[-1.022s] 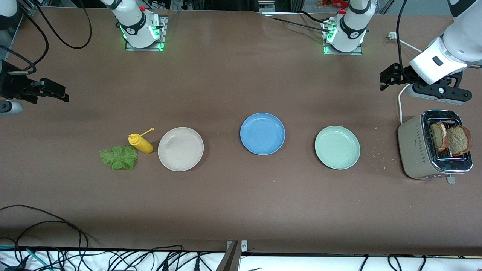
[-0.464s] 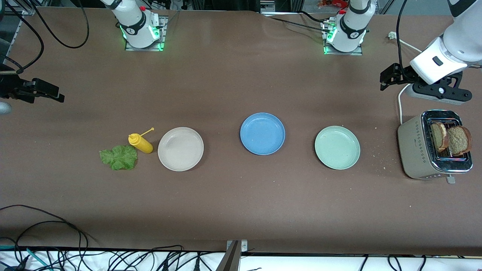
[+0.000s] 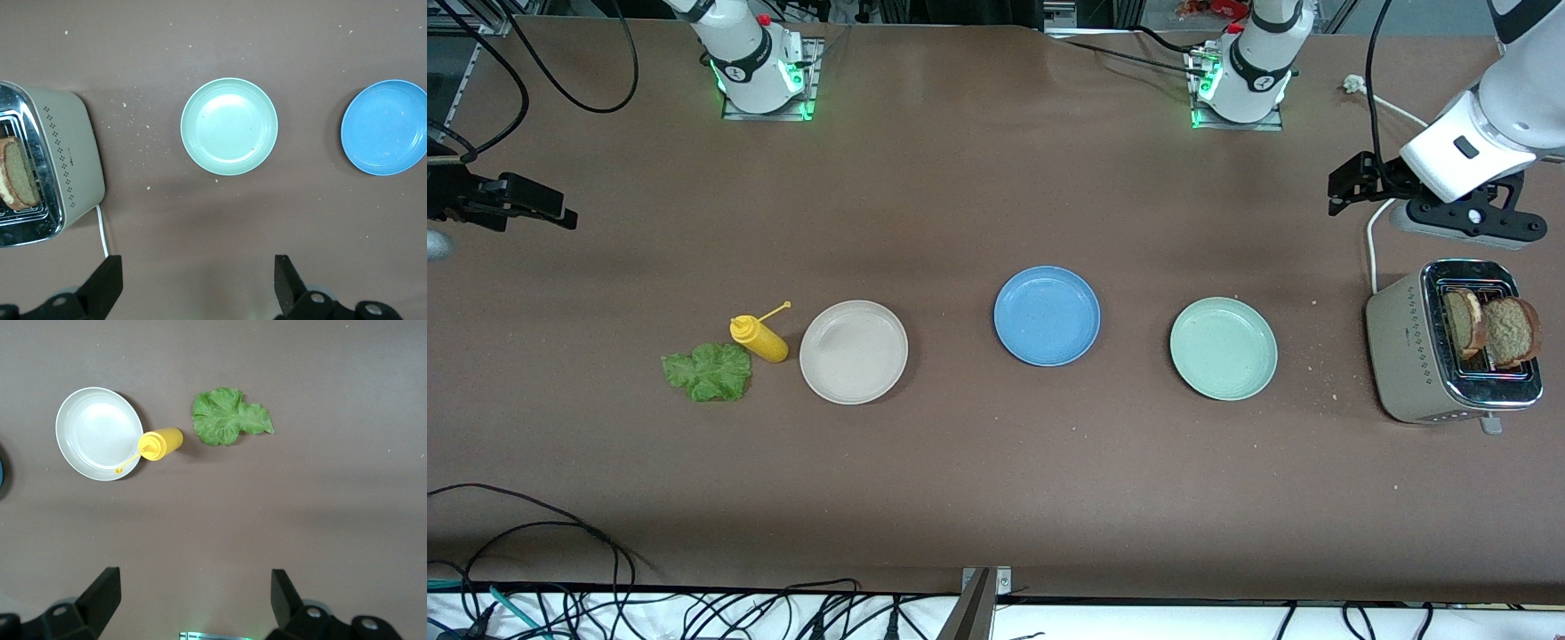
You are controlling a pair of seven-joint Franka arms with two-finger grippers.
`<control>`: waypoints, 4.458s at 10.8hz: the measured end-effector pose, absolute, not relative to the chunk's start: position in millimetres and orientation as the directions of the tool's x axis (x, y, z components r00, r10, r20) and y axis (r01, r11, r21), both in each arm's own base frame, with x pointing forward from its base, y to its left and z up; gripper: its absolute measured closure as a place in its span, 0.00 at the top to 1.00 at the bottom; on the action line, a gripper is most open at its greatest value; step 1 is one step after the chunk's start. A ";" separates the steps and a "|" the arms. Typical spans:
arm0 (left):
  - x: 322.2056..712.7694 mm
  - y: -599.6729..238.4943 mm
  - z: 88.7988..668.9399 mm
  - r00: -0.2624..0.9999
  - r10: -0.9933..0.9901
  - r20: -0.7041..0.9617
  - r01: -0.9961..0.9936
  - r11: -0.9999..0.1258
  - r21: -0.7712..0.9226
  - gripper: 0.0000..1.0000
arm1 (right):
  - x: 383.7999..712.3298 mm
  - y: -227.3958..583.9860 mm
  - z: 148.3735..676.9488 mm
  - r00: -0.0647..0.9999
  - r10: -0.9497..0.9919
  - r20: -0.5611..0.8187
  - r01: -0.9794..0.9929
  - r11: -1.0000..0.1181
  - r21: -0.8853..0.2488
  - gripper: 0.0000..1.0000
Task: Make sandwich in blue plate with both arms
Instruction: 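Lower the left gripper into the toaster slot around a bread slice, then grasp the toasted bread slice with the left gripper and lift it out, then carry the bread to the blue plate and open the left gripper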
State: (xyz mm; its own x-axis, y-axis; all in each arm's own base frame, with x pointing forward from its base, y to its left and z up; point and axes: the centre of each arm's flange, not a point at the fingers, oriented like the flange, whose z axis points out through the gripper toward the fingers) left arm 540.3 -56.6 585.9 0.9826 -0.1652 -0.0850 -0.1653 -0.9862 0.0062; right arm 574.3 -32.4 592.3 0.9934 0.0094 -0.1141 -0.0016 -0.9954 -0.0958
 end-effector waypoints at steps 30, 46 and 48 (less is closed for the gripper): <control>619.7 171.2 442.2 0.949 -0.089 -0.301 -0.121 -0.989 -0.090 0.14 | 562.6 -49.1 611.6 0.993 0.061 -0.098 0.057 -0.998 -0.038 1.00; 628.9 -315.1 343.4 0.804 -0.573 -0.159 -0.339 -0.661 0.669 0.09 | 639.8 -43.0 489.7 0.994 0.093 -0.056 0.093 -0.996 0.002 1.00; 632.0 -328.6 314.1 0.824 -0.547 -0.147 -0.315 -0.659 0.682 0.09 | 643.1 -43.1 479.2 0.993 0.097 -0.060 0.097 -0.995 0.003 1.00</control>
State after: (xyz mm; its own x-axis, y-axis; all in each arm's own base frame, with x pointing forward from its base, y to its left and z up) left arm 632.0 -328.6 314.1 0.8243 -0.5467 -0.1474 -0.3153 -0.6594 0.6825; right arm 643.1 -43.1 479.2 0.9935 0.0968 -0.0601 0.0972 -0.9953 0.0030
